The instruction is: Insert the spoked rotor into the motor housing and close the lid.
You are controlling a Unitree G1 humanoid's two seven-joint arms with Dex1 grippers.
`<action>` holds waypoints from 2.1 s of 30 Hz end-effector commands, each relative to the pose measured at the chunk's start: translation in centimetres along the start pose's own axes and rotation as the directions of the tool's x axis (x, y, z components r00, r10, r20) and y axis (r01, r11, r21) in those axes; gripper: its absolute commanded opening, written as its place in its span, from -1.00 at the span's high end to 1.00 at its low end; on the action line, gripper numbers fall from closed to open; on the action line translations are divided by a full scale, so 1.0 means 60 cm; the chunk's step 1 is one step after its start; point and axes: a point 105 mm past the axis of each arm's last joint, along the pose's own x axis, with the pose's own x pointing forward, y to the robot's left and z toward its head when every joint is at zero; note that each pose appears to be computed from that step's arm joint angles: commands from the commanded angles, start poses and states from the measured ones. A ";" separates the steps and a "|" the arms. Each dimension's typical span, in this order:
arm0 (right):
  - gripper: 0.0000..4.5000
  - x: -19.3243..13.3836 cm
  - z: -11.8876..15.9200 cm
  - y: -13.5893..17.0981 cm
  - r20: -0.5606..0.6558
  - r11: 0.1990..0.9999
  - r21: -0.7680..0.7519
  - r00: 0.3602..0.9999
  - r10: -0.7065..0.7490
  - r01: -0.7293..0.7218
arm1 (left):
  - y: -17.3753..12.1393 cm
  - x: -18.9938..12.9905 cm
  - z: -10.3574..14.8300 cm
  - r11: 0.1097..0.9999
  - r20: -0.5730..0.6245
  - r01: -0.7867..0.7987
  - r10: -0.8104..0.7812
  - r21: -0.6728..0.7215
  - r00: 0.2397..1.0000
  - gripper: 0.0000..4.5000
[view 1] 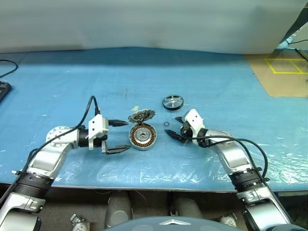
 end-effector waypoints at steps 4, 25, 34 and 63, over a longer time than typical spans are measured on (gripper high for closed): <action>-0.12 0.011 -0.003 0.010 0.000 1.000 -0.013 1.000 0.021 -0.021 | -0.008 0.006 -0.005 0.999 0.022 -0.001 0.000 0.035 1.000 -1.00; 0.76 0.023 -0.019 0.022 -0.035 0.999 0.012 0.998 0.052 -0.051 | -0.019 0.009 -0.006 0.999 0.034 0.028 -0.027 -0.030 0.999 -1.00; 0.75 -0.014 0.034 0.037 0.036 0.986 -0.099 0.990 0.139 -0.134 | -0.026 0.002 -0.006 0.999 0.048 0.036 -0.036 -0.010 0.998 -1.00; 0.75 0.050 0.113 0.133 0.081 0.915 -0.194 0.923 0.375 -0.355 | -0.031 -0.032 -0.039 0.999 -0.006 -0.041 0.041 0.002 0.999 -1.00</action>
